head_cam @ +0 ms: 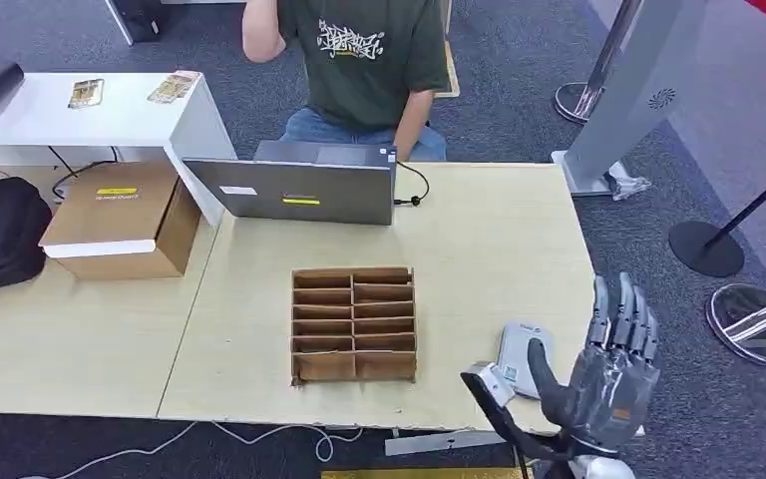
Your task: Pass the card to the sensor for recognition and then transmit it.
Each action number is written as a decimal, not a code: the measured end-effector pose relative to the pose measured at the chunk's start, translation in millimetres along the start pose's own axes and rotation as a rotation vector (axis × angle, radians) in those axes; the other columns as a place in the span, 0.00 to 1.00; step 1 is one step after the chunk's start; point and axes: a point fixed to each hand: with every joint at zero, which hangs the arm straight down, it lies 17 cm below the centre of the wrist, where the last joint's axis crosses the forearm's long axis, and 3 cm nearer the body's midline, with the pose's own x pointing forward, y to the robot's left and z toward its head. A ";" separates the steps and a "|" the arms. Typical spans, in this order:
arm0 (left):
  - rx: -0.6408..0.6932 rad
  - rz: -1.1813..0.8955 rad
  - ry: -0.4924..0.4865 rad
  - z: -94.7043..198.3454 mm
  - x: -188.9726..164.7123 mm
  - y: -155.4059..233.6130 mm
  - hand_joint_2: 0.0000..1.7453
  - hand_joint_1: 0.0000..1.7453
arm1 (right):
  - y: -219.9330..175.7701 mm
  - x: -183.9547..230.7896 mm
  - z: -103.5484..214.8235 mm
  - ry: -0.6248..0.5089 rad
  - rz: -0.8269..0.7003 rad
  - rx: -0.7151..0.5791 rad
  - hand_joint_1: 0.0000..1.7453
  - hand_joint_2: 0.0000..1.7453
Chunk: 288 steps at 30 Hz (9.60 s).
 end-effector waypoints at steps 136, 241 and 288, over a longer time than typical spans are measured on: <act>-0.038 0.124 0.004 2.6 2.6 -12.0 0.00 0.00 | 166.9 160.8 96.3 -0.495 -0.010 0.649 0.00 1.00; -0.058 0.129 0.001 3.7 6.3 -16.1 0.00 0.00 | 200.8 157.2 86.8 -0.398 0.063 0.753 1.00 1.00; -0.050 0.124 -0.006 3.4 7.2 -14.6 0.00 0.00 | 181.8 155.2 65.2 -0.358 0.014 0.656 1.00 1.00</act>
